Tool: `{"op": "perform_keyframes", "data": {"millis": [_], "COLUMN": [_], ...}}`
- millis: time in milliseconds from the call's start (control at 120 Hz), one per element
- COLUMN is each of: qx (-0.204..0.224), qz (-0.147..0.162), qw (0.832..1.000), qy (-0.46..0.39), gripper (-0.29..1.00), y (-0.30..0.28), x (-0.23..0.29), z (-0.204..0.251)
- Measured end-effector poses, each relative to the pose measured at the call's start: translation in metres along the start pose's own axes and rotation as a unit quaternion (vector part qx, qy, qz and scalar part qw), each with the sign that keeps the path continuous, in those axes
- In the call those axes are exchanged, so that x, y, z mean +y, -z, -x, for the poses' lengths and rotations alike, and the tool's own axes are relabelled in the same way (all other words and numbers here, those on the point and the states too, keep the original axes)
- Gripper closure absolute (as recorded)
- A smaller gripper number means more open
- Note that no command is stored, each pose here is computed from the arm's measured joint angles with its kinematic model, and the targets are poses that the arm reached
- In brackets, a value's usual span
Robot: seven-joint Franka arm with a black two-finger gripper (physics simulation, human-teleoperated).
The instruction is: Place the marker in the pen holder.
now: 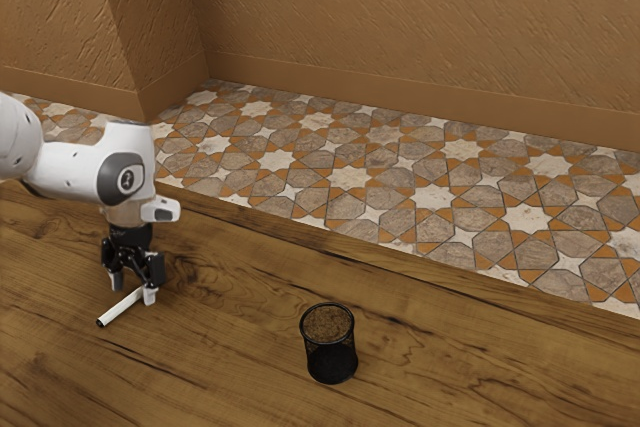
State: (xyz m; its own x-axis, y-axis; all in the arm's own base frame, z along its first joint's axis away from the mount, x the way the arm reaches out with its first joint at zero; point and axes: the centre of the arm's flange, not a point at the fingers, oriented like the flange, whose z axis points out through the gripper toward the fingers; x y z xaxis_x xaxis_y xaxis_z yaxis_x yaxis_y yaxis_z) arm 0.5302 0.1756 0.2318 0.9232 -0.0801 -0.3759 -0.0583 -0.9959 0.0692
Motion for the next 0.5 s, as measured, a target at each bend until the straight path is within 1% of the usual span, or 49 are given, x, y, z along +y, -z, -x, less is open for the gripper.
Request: {"op": "perform_keyframes", "data": {"millis": [67,500], "qx": [0.001,0.006], "qz": [0.001,-0.004], "qw": [1.0,1.0], "qy": [-0.004,-0.024], "gripper": [0.02,0.6], "y": [-0.0001,0.0053], "x": [0.0002,0.0003], "z": [-0.0003,-0.0001]}}
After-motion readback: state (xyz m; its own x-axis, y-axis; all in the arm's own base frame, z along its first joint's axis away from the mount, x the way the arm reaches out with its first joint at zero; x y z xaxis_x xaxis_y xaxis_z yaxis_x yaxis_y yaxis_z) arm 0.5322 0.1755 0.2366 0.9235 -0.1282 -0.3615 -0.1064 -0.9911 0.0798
